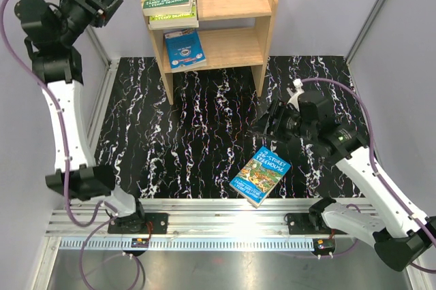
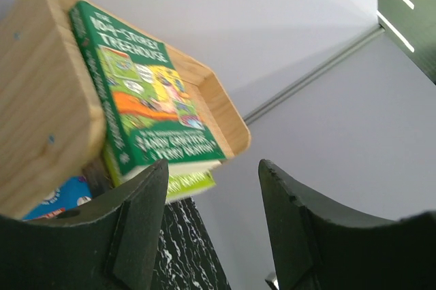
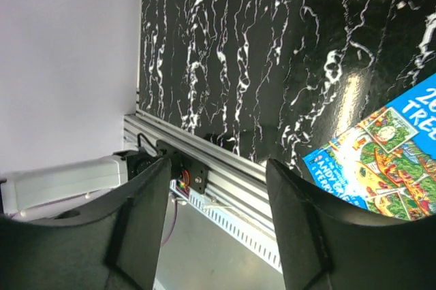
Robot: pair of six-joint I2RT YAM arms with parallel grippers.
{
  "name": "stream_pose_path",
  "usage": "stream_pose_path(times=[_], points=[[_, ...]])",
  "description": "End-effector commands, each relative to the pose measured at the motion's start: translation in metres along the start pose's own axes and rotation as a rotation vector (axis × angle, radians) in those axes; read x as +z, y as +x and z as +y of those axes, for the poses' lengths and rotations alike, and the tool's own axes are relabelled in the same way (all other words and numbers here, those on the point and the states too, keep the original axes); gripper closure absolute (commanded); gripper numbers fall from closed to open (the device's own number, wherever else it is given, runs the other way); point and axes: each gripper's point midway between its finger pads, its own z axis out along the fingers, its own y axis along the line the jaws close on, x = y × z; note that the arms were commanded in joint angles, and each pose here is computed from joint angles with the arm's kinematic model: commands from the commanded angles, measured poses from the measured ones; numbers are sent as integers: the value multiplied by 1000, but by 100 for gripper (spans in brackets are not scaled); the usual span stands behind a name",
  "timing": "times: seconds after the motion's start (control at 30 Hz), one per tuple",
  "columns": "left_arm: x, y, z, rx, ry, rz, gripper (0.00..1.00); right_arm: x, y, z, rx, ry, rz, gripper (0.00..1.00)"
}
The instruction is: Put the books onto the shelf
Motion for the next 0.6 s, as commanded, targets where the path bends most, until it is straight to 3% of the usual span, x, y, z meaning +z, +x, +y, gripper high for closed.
stream_pose_path(times=[0.0,0.07,0.27,0.57], points=[[-41,16,-72,139,135,-4,41,-10,-17,0,-46,42,-52,30],[-45,32,-60,188,86,28,35,-8,-17,-8,-39,85,-48,24],[-45,104,-6,144,-92,174,36,7,-1,-35,31,157,12,14],[-69,206,-17,196,-92,355,34,12,27,-66,104,222,58,10]])
